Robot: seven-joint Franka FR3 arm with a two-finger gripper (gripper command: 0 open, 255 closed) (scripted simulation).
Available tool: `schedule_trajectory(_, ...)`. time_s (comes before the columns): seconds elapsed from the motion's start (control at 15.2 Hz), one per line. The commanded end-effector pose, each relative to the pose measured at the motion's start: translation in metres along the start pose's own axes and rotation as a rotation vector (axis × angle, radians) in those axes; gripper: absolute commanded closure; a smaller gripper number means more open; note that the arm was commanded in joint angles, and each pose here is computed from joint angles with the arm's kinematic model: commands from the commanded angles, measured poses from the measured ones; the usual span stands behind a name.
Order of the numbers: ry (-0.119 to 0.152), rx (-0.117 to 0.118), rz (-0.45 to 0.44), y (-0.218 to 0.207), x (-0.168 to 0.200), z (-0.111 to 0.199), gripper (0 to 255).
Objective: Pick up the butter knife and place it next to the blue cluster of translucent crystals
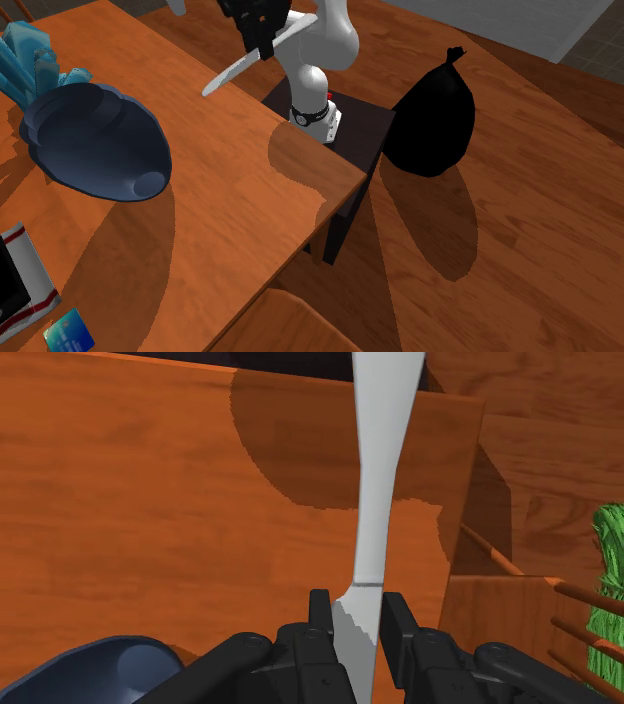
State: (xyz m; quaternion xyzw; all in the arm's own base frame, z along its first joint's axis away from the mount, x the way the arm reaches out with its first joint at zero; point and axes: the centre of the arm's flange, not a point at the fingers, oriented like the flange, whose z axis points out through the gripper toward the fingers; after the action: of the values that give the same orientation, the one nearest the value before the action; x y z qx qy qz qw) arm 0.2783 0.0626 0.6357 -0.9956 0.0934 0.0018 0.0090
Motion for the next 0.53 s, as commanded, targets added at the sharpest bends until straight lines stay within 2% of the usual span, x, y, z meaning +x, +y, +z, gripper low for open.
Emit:
schedule_trajectory(0.0, 0.000, 0.000, 0.000, 0.000, 0.000, -0.009, 255)
schedule_trajectory(0.46, 0.000, 0.000, 0.000, 0.092, 0.005, -0.010, 255)
